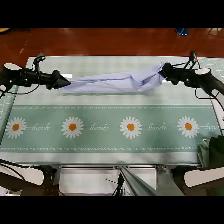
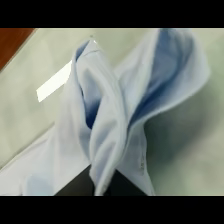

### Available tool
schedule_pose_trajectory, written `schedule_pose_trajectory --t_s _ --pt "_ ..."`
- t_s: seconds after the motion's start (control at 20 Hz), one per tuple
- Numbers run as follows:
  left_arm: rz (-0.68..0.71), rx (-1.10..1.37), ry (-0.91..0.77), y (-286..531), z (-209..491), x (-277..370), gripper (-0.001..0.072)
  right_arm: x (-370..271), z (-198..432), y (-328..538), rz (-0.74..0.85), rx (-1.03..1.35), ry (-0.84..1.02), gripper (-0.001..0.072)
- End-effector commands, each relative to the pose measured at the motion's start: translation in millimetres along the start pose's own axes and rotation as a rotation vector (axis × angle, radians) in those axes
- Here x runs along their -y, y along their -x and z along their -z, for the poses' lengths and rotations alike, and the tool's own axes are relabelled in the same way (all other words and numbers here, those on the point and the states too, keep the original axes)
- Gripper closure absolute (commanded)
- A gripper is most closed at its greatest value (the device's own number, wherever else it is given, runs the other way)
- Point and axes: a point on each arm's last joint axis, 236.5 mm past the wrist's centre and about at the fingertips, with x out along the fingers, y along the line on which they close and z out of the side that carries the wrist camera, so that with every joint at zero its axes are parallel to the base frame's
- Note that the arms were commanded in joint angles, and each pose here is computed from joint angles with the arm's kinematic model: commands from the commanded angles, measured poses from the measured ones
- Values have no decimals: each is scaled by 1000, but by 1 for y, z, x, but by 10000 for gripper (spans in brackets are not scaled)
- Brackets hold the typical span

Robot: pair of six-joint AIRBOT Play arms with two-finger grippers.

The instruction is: Fold the shirts.

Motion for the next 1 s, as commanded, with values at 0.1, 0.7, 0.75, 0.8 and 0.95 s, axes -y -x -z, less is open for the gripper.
schedule_pose_trajectory --t_s 0.1,0.7,0.75,0.8,0.95 --pt "206 -64 26 -6 14 59 690 -55 2 69 3 -29 320 692" --pt "295 -198 -128 -103 80 185 692 -133 30 232 21 14 518 692" --pt "299 -202 -148 -104 85 195 692 -131 34 239 39 10 529 693" --pt "302 -199 -168 -106 89 205 692 -130 37 245 53 3 538 692" --pt "302 -211 -191 -122 110 233 692 -130 52 257 55 -35 534 693"
